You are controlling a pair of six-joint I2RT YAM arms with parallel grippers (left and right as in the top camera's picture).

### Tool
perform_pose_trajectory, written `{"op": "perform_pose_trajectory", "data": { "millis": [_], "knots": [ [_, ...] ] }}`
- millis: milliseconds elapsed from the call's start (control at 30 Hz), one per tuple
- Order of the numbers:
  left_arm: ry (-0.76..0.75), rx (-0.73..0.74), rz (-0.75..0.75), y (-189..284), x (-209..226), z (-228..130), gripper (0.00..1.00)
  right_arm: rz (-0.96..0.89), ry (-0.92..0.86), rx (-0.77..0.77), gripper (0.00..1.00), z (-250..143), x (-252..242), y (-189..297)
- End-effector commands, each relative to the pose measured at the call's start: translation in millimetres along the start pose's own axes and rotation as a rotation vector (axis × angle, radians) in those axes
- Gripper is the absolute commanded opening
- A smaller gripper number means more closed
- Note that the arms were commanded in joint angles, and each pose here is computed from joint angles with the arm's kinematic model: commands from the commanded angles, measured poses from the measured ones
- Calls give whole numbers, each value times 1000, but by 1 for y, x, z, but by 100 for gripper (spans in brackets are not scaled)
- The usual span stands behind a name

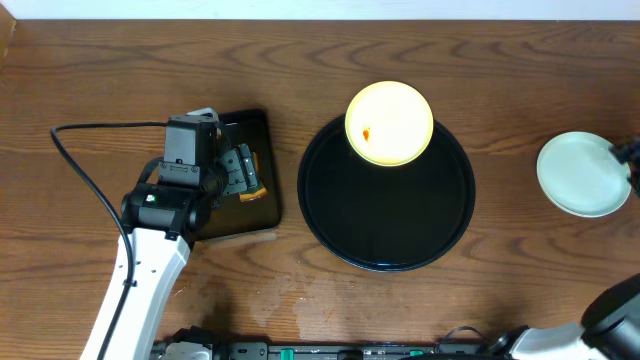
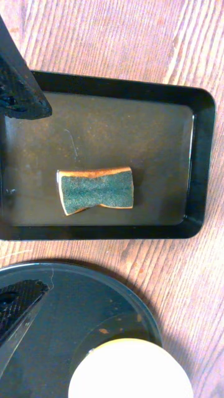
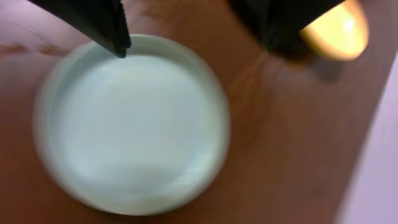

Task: Clean dirty plates on tray and stack at the side
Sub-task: 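Carry the plate right and stack it on the other pale green plate, then move the right gripper to the yellow plate's rim on the black tray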

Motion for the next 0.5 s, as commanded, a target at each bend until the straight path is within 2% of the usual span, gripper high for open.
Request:
{"op": "perform_pose_trajectory", "data": {
  "millis": [0, 100, 233, 367, 467],
  "knots": [
    [-5, -20, -8, 5, -2, 7, 84, 171, 263, -35, 61, -14, 67, 26],
    [-5, -18, -7, 5, -2, 6, 84, 205, 435, 35, 57, -43, 114, 22],
    [-6, 1, -2, 5, 0, 3, 84, 79, 617, 120, 52, -82, 158, -7],
    [-7, 14, 5, 5, 1, 1, 83, -18, 788, 161, 42, -114, 194, -56],
    [-11, 28, -7, 5, 0, 0, 83, -54, 847, 197, 41, -129, 204, -95]
  ]
}}
Point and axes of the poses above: each gripper's point midway between its finger pads, its own y axis back along the fingers, its own x axis along the line the jaws close on, z = x × y, the point moved 9 cm from there along y, back along the fingers, and after that the axes turned 6 degrees about y, right-handed, at the moved point
